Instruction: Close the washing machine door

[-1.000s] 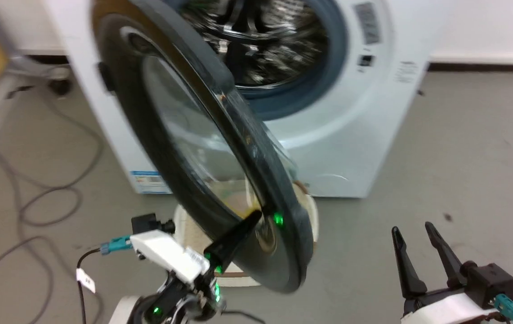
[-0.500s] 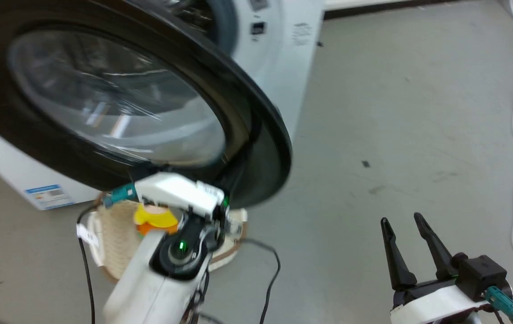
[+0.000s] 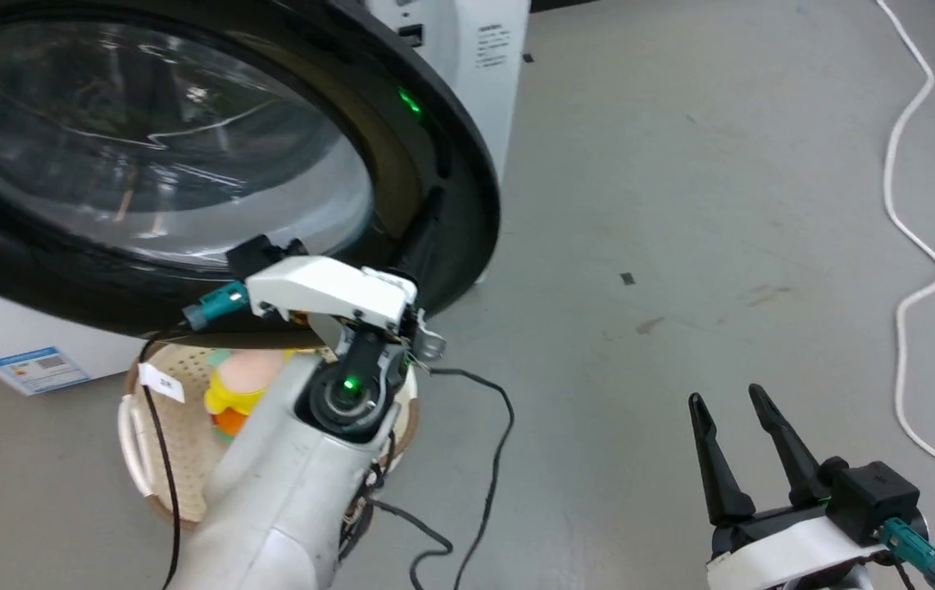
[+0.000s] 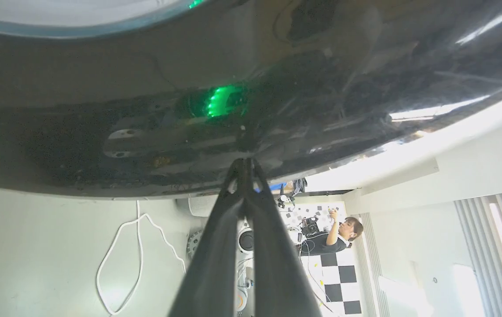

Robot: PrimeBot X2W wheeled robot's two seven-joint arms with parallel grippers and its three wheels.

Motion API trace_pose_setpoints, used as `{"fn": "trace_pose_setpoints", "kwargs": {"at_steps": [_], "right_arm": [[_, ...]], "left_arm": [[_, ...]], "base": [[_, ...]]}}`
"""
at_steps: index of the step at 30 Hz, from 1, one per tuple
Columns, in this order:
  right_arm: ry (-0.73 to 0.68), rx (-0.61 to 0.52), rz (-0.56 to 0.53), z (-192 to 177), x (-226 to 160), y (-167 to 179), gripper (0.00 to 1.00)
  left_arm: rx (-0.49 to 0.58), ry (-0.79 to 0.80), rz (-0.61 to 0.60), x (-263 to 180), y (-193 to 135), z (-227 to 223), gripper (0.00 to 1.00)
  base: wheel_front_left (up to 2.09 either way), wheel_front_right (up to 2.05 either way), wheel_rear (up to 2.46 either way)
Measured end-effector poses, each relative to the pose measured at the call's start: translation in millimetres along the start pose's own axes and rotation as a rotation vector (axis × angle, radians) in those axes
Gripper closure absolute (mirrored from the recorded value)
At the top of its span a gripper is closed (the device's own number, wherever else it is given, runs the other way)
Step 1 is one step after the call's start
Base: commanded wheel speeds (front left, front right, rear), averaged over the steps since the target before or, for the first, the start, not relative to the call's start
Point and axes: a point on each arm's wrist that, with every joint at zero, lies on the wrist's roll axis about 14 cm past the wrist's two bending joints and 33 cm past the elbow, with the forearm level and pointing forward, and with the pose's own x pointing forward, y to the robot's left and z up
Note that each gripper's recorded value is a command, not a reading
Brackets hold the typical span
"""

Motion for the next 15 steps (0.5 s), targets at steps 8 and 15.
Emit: {"fn": "trace_pose_setpoints", "kwargs": {"at_steps": [8,15], "right_arm": [[-0.032,0.012,0.085,6.7,11.6,25.3,0.0],[-0.049,0.017,0.185,10.3,17.0,53.2,0.0]], "left_arm": [[0.384,0.02,-0.034,-42.1,2.0,-6.6,1.0],[0.868,0.013,-0.017,-109.1,18.5,16.2,1.0]], "base": [[0.0,0.0,0.0],[0.0,0.0,0.0]]}}
